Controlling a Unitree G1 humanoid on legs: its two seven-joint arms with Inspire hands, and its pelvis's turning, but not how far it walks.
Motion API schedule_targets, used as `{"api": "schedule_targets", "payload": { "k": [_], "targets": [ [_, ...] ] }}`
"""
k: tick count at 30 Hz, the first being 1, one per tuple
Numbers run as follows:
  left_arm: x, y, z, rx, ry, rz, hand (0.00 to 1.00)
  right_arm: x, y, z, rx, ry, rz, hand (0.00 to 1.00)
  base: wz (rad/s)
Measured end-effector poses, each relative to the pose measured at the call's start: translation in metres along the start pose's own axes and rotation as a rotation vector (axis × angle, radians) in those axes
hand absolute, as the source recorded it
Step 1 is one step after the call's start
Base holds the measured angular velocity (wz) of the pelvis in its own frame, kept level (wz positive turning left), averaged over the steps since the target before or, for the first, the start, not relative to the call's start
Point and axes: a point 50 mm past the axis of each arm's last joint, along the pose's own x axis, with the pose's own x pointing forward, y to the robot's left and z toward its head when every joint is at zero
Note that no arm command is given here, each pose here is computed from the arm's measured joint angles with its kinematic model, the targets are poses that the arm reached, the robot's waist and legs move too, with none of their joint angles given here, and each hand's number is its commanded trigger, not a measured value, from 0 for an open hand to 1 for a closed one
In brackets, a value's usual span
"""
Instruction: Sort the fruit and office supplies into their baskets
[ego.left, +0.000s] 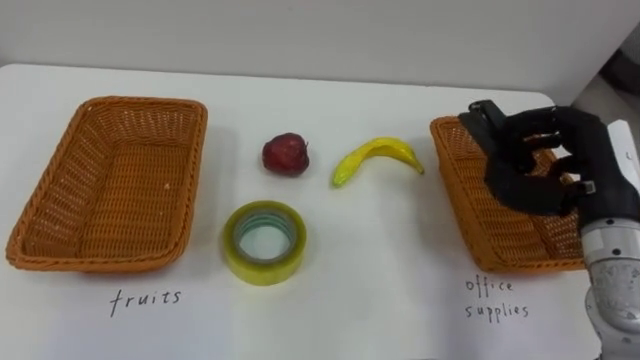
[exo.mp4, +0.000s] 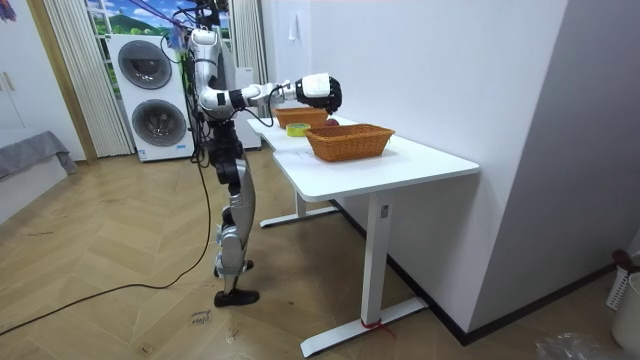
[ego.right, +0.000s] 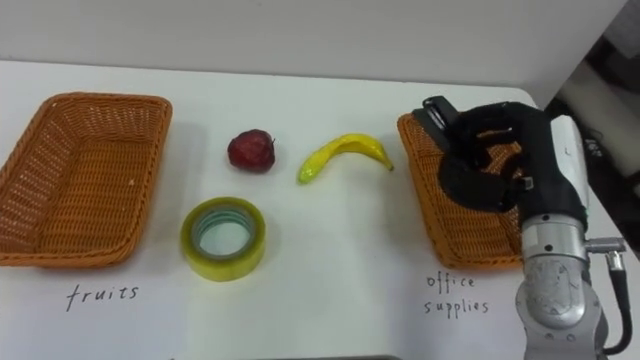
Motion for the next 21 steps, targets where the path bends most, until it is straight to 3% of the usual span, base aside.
{"api": "schedule_targets", "payload": {
  "k": [16,17,18,19,20,21],
  "targets": [
    [0.0007,0.0022,-0.0014,-0.007,0.016,-0.009,0.00,-0.0044,0.0016,-0.0086,-0.026,0.034,0.009,1.00,0.00],
    [0.0007,0.0024,-0.0015,-0.008,0.017,-0.010,0.00,-0.0044,0.0016,-0.0086,-0.031,0.034,0.009,0.81,0.00],
    [0.0008,0.0025,-0.0015,-0.010,0.018,-0.011,0.00,-0.0044,0.0014,-0.0085,-0.050,0.033,0.007,0.51,0.00],
    [0.0008,0.0026,-0.0013,-0.012,0.018,-0.013,0.00,-0.0044,0.0012,-0.0085,-0.064,0.032,0.006,0.51,0.00],
    [0.0008,0.0029,-0.0012,-0.013,0.018,-0.013,0.00,-0.0046,0.0012,-0.0087,-0.065,0.033,0.006,0.00,0.00],
    [0.0008,0.0030,-0.0010,-0.014,0.018,-0.013,0.00,-0.0048,0.0012,-0.0090,-0.065,0.034,0.007,0.00,0.00]
  ]
}}
